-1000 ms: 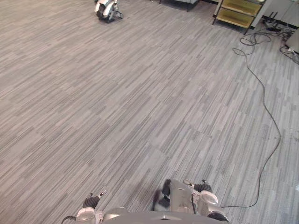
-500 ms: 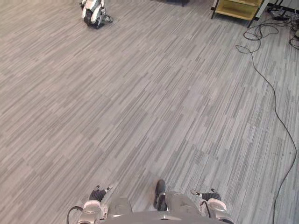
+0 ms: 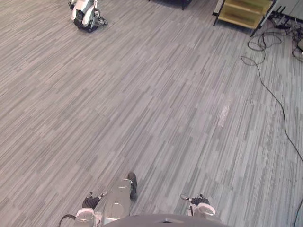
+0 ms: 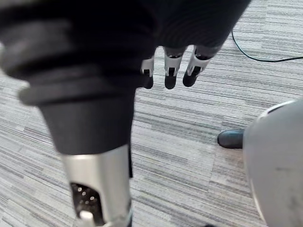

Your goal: Pick up cushions and gather them together orderly.

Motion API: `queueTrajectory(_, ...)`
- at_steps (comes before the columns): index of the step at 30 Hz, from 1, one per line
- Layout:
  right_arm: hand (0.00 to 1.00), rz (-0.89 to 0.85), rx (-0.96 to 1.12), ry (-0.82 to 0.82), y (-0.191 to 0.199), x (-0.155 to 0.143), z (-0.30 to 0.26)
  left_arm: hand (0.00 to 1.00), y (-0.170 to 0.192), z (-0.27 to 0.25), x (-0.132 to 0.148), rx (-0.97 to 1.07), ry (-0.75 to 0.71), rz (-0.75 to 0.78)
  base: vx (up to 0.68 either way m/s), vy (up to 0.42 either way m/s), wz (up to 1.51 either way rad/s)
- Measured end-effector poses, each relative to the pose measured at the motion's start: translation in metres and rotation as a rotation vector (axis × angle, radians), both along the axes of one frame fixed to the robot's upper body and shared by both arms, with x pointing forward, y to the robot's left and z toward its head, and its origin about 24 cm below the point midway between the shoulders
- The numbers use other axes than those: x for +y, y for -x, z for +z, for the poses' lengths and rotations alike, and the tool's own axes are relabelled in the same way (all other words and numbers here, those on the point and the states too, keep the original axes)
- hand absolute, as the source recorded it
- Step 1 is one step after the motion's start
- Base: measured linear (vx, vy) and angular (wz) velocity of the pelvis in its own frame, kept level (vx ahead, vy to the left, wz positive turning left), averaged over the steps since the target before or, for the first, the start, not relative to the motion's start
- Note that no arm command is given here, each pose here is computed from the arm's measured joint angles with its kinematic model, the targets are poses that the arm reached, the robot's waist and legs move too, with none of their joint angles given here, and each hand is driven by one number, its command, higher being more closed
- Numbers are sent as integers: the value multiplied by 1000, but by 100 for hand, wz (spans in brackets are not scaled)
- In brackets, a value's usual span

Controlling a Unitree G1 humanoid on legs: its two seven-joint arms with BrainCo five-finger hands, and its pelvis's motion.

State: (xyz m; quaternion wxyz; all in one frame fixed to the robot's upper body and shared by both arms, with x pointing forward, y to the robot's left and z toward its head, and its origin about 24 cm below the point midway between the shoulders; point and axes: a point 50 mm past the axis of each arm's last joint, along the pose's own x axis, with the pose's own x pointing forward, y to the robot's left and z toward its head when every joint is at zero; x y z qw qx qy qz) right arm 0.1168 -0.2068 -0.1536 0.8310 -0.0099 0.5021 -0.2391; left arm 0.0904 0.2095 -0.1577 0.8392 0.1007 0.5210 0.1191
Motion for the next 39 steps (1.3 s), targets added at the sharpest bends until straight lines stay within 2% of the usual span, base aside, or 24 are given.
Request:
queueTrajectory(7, 0, 26, -41, 22, -11, -7, 5, 0, -5, 0, -2, 7, -11, -77, 504, 167, 5)
queueTrajectory(15, 0, 36, -83, 26, -22, -8, 10, 0, -4, 1, -1, 7, -18, -82, 468, -110, 11)
queueTrajectory(19, 0, 37, -123, 68, -38, -23, 20, 0, -16, -1, -20, -9, 25, -94, 492, -227, -28)
queueTrajectory(29, 0, 53, -30, 71, -14, -25, 9, 0, -20, 1, -23, -28, 37, -101, 370, -51, -52)
queueTrajectory(37, 0, -16, 2, 66, 0, -30, 6, 0, -17, 1, -27, -36, 45, -97, 277, 220, -41)
queueTrajectory(39, 0, -28, 21, 31, 8, -18, 1, 0, -16, 2, -15, -32, 12, -101, 256, 262, -22)
